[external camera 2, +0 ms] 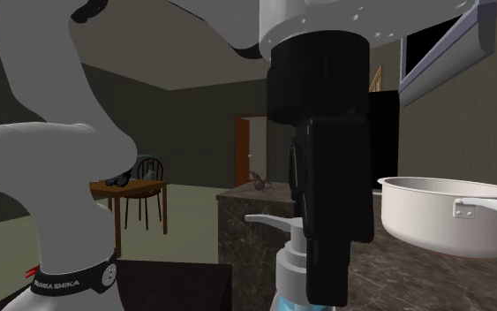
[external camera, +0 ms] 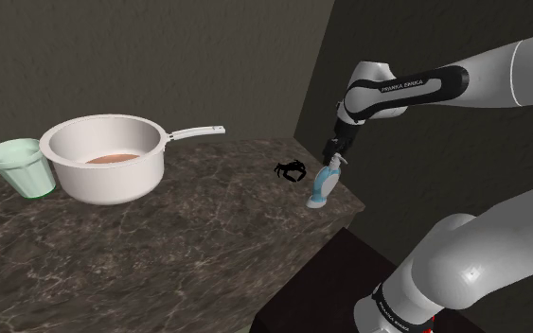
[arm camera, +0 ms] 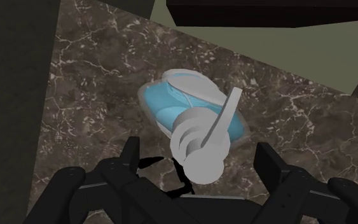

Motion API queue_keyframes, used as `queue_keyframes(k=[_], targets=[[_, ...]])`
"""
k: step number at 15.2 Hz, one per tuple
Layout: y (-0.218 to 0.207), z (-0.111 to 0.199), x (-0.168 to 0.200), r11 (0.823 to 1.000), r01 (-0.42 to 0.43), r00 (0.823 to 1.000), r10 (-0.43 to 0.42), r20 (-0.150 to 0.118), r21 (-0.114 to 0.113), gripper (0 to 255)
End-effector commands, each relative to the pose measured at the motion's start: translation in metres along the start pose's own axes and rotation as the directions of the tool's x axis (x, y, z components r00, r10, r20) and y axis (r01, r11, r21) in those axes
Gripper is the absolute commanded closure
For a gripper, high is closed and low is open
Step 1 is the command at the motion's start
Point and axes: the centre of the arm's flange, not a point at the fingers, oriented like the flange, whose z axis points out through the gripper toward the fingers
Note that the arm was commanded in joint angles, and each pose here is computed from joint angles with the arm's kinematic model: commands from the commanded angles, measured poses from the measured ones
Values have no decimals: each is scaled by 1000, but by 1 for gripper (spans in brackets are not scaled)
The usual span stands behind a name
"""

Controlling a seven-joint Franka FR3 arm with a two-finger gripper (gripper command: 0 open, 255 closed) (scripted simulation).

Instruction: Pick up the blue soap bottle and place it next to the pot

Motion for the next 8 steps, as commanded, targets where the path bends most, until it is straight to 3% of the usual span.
queue_keyframes(k=[1,5,6,8], targets=[[0,1,0,1000,0,1000,0,0,0,0],[0,1,0,1000,0,1000,0,0,0,0],[0,1,0,1000,0,1000,0,0,0,255],[0,1,0,1000,0,1000,0,0,0,255]])
